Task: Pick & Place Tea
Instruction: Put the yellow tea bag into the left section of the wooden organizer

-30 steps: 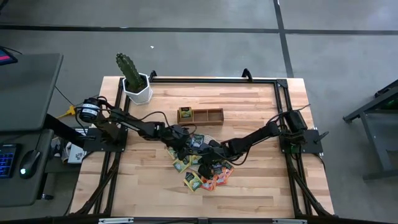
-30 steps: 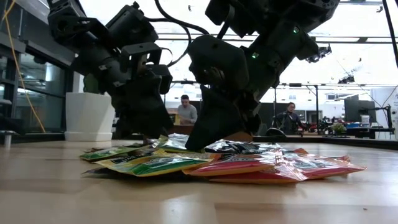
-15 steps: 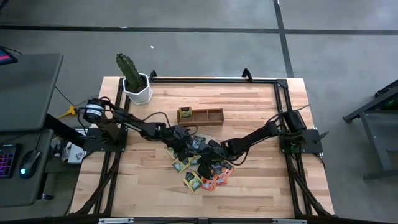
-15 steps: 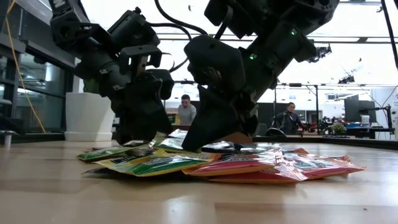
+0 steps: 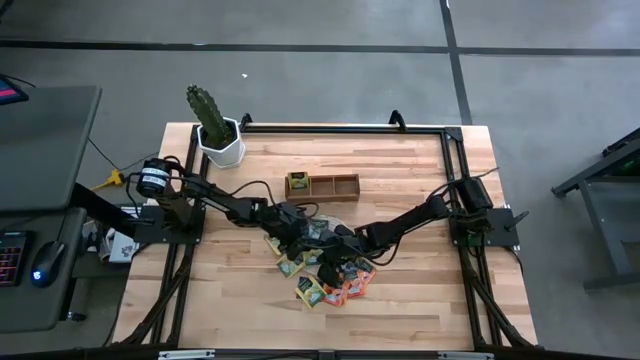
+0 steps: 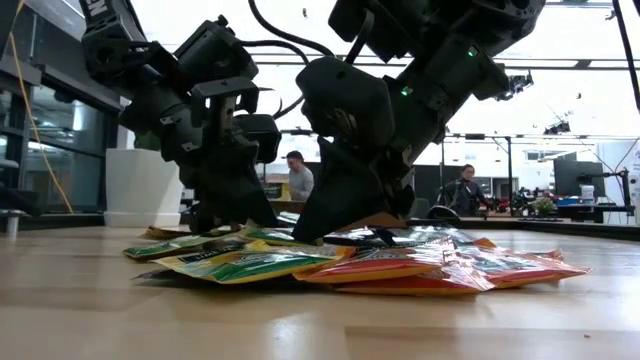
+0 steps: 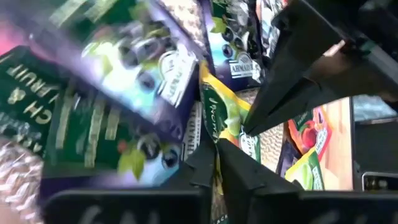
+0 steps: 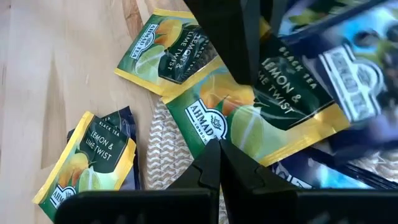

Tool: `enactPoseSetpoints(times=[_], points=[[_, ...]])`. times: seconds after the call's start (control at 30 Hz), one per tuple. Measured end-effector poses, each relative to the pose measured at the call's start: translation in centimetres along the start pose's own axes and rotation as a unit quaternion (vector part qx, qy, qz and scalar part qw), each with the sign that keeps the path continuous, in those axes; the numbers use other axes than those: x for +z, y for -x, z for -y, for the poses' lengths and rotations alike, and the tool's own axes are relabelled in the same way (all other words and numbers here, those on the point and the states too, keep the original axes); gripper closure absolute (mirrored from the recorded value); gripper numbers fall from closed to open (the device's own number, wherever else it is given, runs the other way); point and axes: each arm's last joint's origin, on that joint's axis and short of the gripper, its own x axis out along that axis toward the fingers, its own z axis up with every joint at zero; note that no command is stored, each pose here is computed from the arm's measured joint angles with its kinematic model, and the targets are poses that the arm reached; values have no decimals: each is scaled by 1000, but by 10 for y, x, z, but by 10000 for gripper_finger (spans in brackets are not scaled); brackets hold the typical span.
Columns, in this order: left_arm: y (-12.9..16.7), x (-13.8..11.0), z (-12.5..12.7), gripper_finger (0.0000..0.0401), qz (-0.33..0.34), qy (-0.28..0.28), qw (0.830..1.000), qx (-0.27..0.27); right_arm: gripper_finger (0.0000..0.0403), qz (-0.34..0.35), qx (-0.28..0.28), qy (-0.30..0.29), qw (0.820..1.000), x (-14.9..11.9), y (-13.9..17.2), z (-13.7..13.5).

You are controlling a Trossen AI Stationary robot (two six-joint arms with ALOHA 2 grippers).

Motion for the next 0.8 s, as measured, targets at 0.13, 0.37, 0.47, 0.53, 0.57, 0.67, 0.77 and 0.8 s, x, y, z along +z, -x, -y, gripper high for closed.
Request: enactPoseSetpoints(times=[0.13, 0.37, 0.47, 0.53, 0.57, 0.67, 0.77, 0.8], points=[[0, 0, 0, 396, -5, -20, 1000, -5, 403, 1, 1, 1, 1000, -1, 0, -1], [0, 0, 0, 400, -6, -33, 999, -7, 402, 3, 12, 2, 1000, 0, 0, -3], [1, 1, 2, 400, -3, -37, 999, -12, 402, 2, 18, 0, 1000, 1, 3, -4], [5, 3, 6, 401, 4, -50, 998, -22, 402, 6, 20, 0, 1000, 3, 5, -5], [7, 4, 8, 401, 8, -54, 998, -25, 402, 7, 20, 2, 1000, 4, 8, -6], [13, 7, 12, 401, 16, -66, 997, -28, 402, 15, 25, 4, 1000, 8, 14, -9], [18, 10, 17, 401, 29, -75, 996, -30, 402, 25, 35, 7, 999, 14, 22, -12], [20, 11, 17, 401, 28, -82, 996, -28, 402, 28, 41, 10, 999, 15, 26, -14]])
